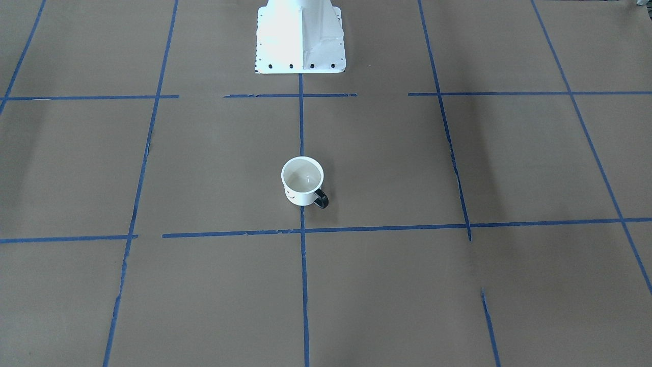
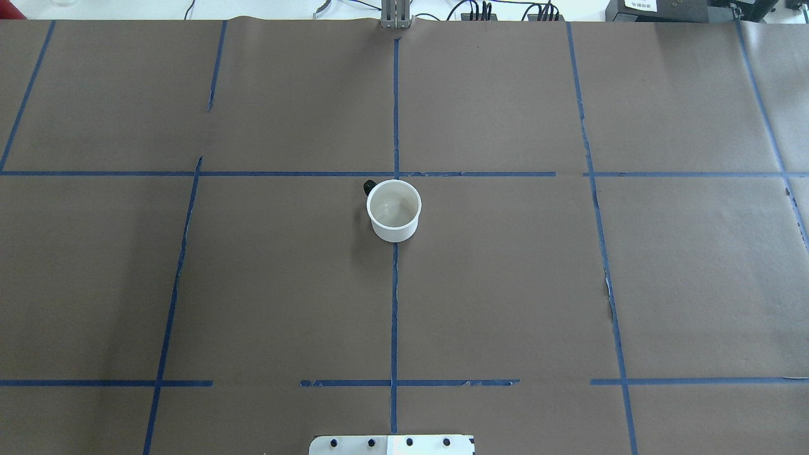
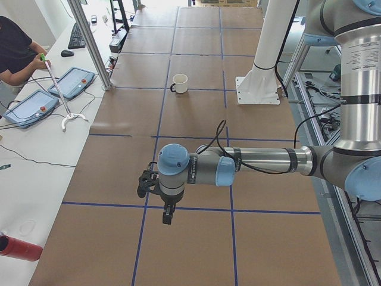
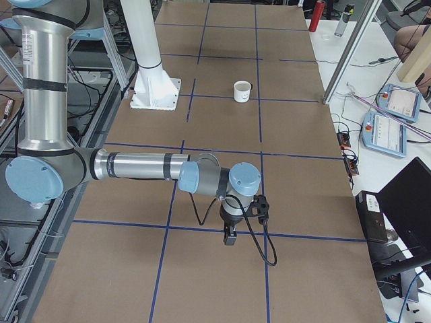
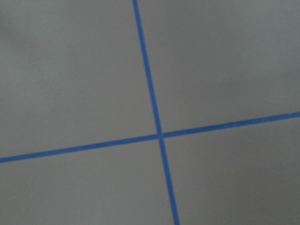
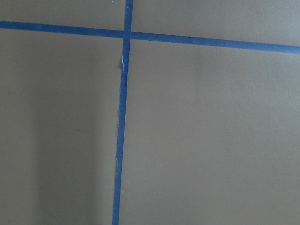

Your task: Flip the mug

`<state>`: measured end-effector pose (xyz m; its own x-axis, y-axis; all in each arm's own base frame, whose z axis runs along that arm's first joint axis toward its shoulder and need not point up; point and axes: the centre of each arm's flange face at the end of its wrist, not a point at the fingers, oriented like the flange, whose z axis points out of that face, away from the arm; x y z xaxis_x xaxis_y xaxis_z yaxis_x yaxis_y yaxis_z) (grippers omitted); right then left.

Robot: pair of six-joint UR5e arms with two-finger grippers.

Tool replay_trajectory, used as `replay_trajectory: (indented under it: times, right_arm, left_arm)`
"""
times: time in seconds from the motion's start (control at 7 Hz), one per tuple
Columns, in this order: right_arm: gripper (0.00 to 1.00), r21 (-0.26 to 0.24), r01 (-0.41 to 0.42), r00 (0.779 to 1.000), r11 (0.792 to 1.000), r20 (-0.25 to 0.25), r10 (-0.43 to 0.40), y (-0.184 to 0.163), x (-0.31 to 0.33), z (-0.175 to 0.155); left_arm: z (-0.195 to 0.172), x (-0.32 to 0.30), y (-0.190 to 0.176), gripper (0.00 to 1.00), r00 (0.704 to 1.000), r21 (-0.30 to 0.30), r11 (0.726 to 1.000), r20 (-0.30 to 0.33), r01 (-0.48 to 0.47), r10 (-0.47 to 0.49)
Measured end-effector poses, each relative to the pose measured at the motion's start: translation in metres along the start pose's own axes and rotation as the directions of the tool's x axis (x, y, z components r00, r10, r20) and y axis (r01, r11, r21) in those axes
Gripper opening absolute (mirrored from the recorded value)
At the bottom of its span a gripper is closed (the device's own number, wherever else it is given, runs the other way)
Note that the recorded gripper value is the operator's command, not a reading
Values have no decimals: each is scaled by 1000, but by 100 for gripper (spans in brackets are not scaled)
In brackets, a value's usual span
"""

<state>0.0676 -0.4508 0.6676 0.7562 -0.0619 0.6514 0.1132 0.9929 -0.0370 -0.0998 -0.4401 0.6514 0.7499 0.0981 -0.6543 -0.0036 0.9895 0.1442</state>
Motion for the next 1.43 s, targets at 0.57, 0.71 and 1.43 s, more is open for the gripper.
replay_trajectory:
  times: [0.57, 0.71, 1.43]
  right_arm:
    - [100, 0, 0, 1000, 1000, 0, 0, 0, 0, 0]
    - [100, 0, 0, 1000, 1000, 0, 0, 0, 0, 0]
    - [100, 0, 0, 1000, 1000, 0, 0, 0, 0, 0]
  left_arm:
    - [6, 7, 7, 100, 991, 8, 997, -105, 81, -79]
    - [9, 6, 12, 100, 991, 16, 997, -109, 75, -73]
    - [5, 10, 12, 100, 992, 25, 997, -106, 67, -64]
